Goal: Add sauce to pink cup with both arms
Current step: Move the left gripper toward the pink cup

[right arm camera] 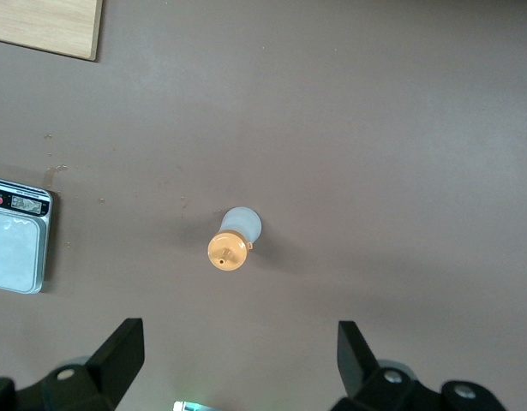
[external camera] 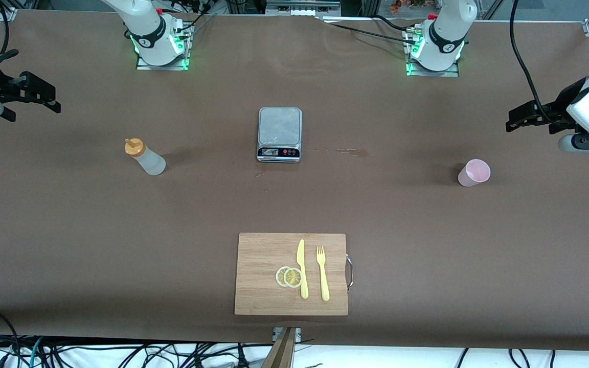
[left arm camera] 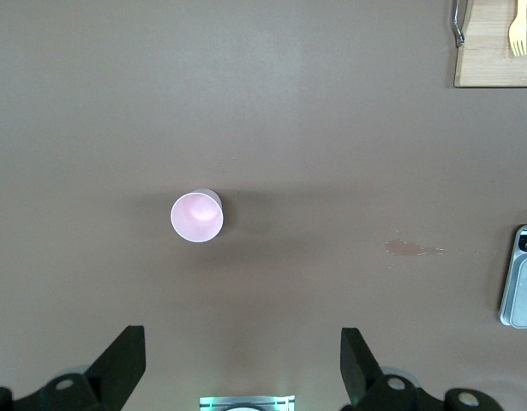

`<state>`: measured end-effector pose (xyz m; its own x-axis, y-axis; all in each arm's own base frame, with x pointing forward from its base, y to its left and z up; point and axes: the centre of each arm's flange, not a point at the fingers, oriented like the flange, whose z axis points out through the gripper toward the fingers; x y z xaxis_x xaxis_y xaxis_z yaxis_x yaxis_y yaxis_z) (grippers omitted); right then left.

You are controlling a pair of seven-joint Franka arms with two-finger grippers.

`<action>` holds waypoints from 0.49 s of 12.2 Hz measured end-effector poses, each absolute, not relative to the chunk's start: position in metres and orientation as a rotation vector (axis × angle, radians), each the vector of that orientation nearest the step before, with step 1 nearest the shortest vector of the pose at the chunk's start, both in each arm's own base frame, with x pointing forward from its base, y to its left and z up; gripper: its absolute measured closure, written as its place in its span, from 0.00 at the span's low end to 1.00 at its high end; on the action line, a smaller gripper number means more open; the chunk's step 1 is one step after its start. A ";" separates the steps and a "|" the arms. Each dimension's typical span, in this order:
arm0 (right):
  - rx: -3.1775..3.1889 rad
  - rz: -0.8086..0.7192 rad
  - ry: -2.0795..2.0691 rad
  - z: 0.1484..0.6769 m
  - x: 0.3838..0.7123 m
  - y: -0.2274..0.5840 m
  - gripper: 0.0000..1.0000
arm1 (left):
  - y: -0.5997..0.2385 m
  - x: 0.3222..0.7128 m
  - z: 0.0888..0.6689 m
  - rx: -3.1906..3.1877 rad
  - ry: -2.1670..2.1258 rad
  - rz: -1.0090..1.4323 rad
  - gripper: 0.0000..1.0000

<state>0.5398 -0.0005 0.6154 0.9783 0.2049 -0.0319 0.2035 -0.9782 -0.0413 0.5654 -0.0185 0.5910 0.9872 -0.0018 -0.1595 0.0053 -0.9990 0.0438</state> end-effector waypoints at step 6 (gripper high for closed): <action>-3.087 0.061 -0.319 0.613 0.541 0.000 0.00 | -0.017 0.565 0.592 3.087 0.006 -0.256 0.00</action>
<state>0.5410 -0.0003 0.6132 0.9782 0.2048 -0.0354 0.2033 -0.9782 -0.0413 0.5651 -0.0171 0.5922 0.9863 0.0004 -0.1648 0.0077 -0.9990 0.0435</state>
